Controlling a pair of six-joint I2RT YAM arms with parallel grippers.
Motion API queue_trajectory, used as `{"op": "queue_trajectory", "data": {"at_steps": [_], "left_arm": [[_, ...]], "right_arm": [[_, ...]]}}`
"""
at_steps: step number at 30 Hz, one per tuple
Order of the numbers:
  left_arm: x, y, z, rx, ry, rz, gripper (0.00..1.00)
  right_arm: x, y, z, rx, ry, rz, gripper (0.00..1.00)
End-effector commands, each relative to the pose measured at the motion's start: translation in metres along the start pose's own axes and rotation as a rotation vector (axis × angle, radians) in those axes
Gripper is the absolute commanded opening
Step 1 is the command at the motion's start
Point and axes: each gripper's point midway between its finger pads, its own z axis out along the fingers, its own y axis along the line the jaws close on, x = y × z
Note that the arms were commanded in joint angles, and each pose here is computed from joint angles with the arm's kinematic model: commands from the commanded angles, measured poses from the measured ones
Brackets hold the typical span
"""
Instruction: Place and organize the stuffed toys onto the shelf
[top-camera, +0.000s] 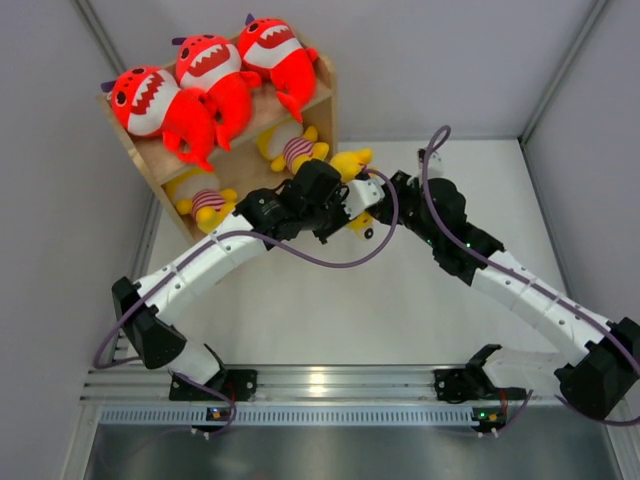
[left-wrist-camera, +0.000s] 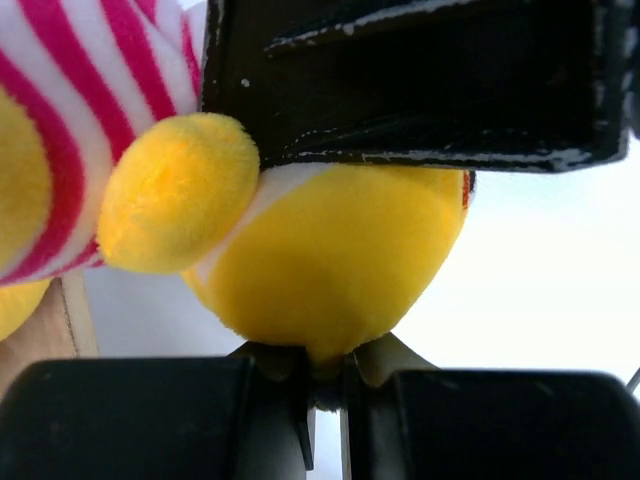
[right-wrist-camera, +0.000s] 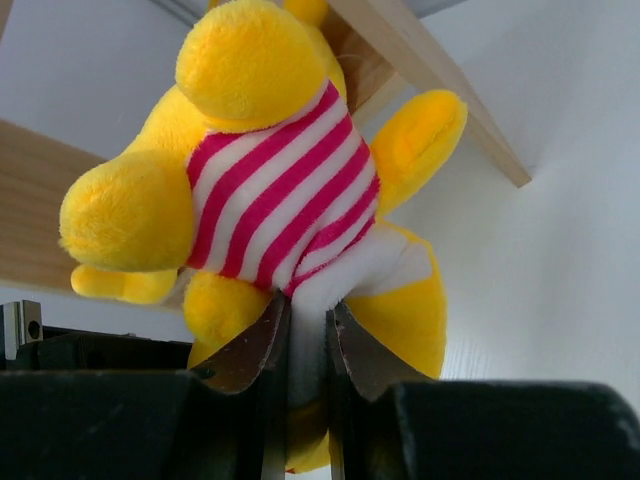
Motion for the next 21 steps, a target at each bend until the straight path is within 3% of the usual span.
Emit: {"op": "queue_trajectory", "data": {"at_steps": [1, 2, 8, 10, 11, 14, 17, 21], "left_arm": [[-0.029, 0.029, -0.026, -0.105, -0.146, 0.001, 0.00], [-0.028, 0.029, -0.027, -0.106, -0.146, 0.003, 0.00], [-0.016, 0.030, -0.026, -0.105, -0.127, -0.009, 0.00], [-0.018, 0.025, -0.027, -0.075, -0.140, 0.007, 0.00], [-0.018, 0.024, -0.027, -0.069, -0.141, 0.015, 0.00], [-0.011, 0.020, -0.025, -0.054, -0.129, 0.054, 0.00], [0.007, 0.010, -0.022, -0.011, -0.103, 0.083, 0.00], [0.032, -0.010, -0.019, 0.083, -0.067, 0.120, 0.00]], "right_arm": [[0.022, 0.029, -0.006, -0.176, 0.150, -0.115, 0.11], [0.021, 0.030, -0.005, -0.178, 0.150, -0.124, 0.01], [0.007, 0.013, -0.007, -0.126, 0.083, -0.043, 0.01], [0.003, 0.011, -0.008, -0.124, 0.094, -0.043, 0.15], [0.003, 0.008, -0.007, -0.118, 0.106, -0.074, 0.41], [-0.007, -0.007, -0.010, -0.080, 0.136, -0.202, 0.85], [-0.023, -0.027, -0.018, -0.035, 0.183, -0.383, 0.96], [-0.044, -0.047, -0.034, -0.036, 0.218, -0.561, 0.99]]}}
